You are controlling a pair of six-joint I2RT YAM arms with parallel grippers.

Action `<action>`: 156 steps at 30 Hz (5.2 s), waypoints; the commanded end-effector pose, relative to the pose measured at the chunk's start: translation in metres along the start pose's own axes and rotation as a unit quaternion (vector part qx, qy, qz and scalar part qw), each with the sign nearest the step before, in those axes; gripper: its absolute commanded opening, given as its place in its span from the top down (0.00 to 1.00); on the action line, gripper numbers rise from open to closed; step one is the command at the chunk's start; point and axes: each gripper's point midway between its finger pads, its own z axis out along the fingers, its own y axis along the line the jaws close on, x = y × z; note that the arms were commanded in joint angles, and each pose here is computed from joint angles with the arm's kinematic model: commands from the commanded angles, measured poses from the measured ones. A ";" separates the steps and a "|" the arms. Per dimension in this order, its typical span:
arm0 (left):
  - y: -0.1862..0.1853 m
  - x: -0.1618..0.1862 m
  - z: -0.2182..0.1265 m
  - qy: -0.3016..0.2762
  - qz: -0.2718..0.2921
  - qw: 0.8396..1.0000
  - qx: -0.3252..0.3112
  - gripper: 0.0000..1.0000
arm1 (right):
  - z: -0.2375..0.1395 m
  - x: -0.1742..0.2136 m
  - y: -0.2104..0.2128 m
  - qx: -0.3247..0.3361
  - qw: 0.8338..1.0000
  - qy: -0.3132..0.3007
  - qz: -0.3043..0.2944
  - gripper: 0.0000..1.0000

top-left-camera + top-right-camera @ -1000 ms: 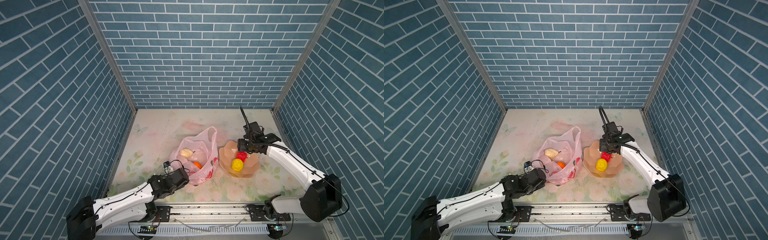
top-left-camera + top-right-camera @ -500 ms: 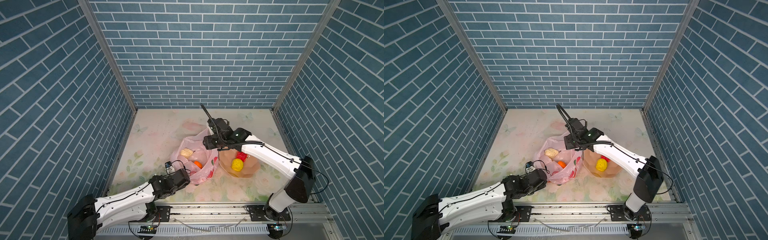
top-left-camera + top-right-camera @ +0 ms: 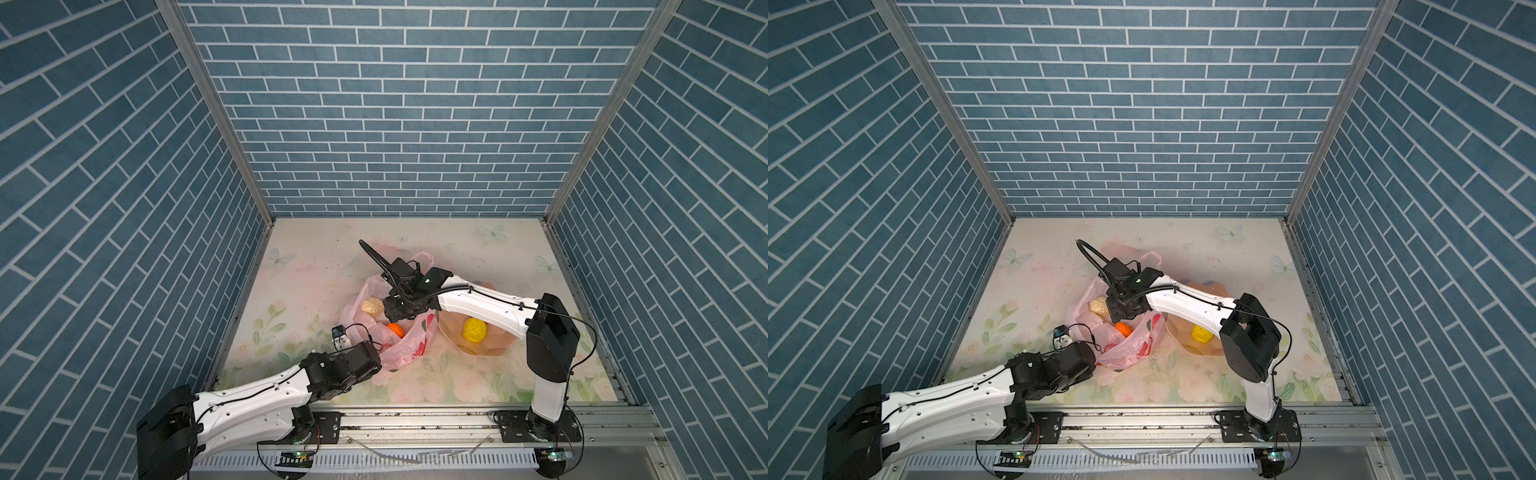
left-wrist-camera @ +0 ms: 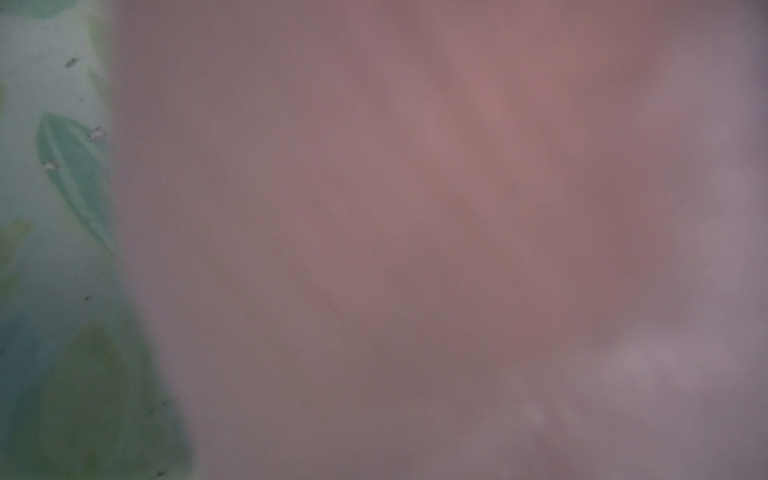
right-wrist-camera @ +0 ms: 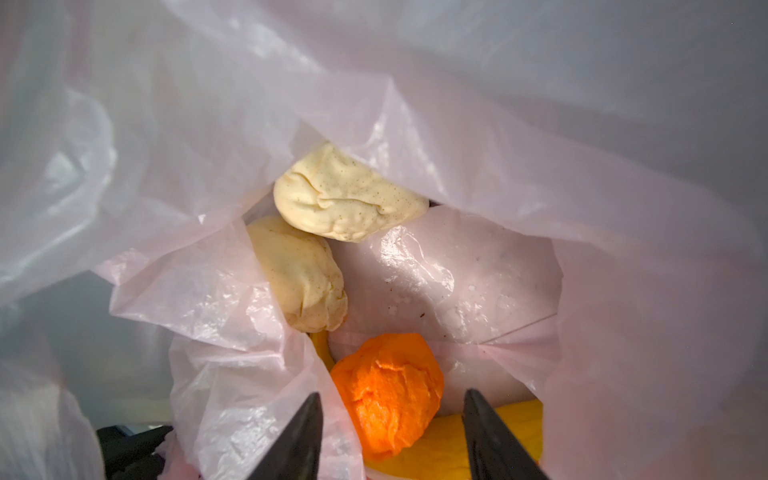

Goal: Take the fake fruits out of the plastic bag
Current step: 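Move the open right gripper back into the bag toward the orange fruit, then lower the right gripper onto the orange fruit and close on it, then lift the orange fruit out of the bag with the right gripper over the bowl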

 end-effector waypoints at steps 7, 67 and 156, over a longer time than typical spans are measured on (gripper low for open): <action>0.011 0.004 0.005 -0.002 0.003 1.000 -0.014 0.86 | 0.029 0.029 -0.004 0.018 0.998 0.052 0.006 0.39; 0.016 -0.004 -0.007 -0.022 -0.006 1.000 -0.011 0.86 | -0.005 -0.003 -0.001 0.020 1.000 -0.002 -0.001 0.62; 0.005 -0.012 -0.003 -0.041 0.002 0.999 -0.032 0.86 | -0.166 -0.031 -0.070 0.051 0.989 -0.139 0.015 0.71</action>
